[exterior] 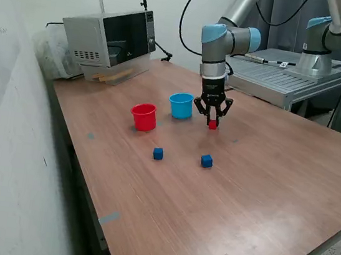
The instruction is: Place red objects in the red bin, and blue objects in the blue bin.
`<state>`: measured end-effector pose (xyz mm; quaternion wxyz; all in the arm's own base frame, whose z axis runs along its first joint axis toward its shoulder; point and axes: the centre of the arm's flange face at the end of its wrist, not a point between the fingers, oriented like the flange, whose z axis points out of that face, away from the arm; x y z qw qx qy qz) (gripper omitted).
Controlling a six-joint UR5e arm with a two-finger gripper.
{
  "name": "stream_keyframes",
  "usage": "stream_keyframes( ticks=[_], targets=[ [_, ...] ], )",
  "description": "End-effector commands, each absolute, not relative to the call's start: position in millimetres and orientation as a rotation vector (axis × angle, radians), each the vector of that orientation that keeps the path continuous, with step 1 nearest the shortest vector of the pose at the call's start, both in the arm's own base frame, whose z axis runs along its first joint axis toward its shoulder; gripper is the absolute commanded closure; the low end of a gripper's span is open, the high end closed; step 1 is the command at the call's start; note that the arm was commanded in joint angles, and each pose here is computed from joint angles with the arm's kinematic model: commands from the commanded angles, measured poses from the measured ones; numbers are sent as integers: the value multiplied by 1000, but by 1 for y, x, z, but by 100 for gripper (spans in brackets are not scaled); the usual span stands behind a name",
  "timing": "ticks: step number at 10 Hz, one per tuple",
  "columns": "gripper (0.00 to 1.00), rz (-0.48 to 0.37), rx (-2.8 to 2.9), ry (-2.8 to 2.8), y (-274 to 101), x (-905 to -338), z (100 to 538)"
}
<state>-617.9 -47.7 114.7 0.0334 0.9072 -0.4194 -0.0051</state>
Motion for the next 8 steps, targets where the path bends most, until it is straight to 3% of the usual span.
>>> stream_keyframes(
  ticks=[1,6,7,8],
  targets=[
    [100,-152,2825,-1307,-40,-630,151],
    [100,-517,2627,-1436,-23,-660,298],
    [100,-549,2607,-1445,-17,-675,327],
    [100,-508,2596,-1498,-3,-688,352]
  ],
)
